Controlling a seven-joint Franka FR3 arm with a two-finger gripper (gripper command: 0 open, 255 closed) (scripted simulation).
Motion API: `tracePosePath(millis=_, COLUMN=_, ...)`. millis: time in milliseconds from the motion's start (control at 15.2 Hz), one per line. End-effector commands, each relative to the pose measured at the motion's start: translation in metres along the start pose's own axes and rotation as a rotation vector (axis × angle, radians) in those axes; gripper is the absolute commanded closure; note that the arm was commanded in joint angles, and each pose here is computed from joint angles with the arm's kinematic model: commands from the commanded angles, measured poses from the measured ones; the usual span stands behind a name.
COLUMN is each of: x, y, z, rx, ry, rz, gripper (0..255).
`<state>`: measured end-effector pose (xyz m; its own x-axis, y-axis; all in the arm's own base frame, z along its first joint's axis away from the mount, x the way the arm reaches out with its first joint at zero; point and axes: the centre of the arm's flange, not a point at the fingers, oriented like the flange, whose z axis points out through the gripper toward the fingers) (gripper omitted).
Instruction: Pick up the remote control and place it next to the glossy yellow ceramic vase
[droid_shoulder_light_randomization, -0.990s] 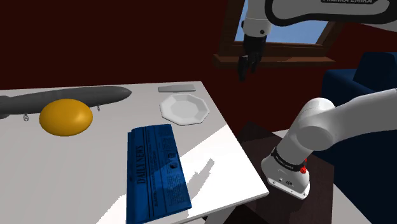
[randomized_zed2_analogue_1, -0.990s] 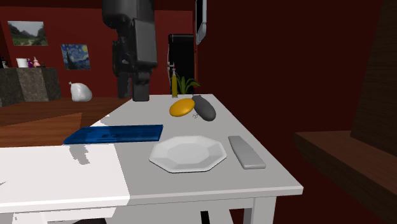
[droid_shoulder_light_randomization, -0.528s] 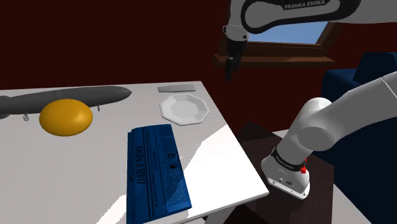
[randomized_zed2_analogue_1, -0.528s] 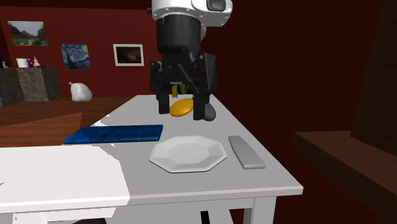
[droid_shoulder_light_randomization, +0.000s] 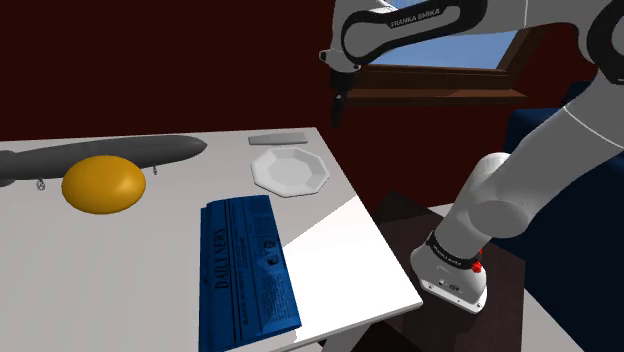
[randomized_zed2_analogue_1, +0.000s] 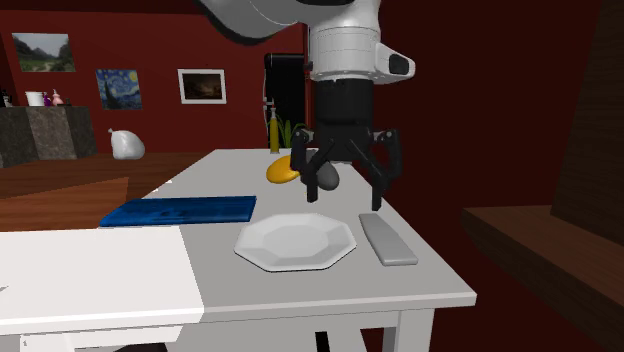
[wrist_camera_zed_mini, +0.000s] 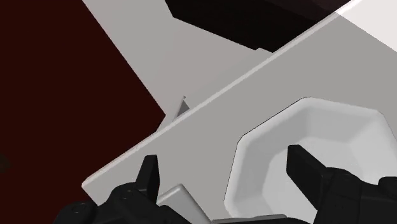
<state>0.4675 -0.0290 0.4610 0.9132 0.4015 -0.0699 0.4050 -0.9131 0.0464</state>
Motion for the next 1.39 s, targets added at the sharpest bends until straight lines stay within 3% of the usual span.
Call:
tracePosePath(millis=0, x=0.026, y=0.006, z=0.011, rx=0.001, ry=0.010, rz=-0.069, gripper=0)
tracePosePath(millis=990, x=0.197, y=0.016, z=0.081, rx=0.016, ry=0.076, rz=-0.546, gripper=0)
tracePosePath(millis=1320, x=0.199, y=0.015, z=0.107, rx=0.016, ry=0.076, rz=-0.546, gripper=0)
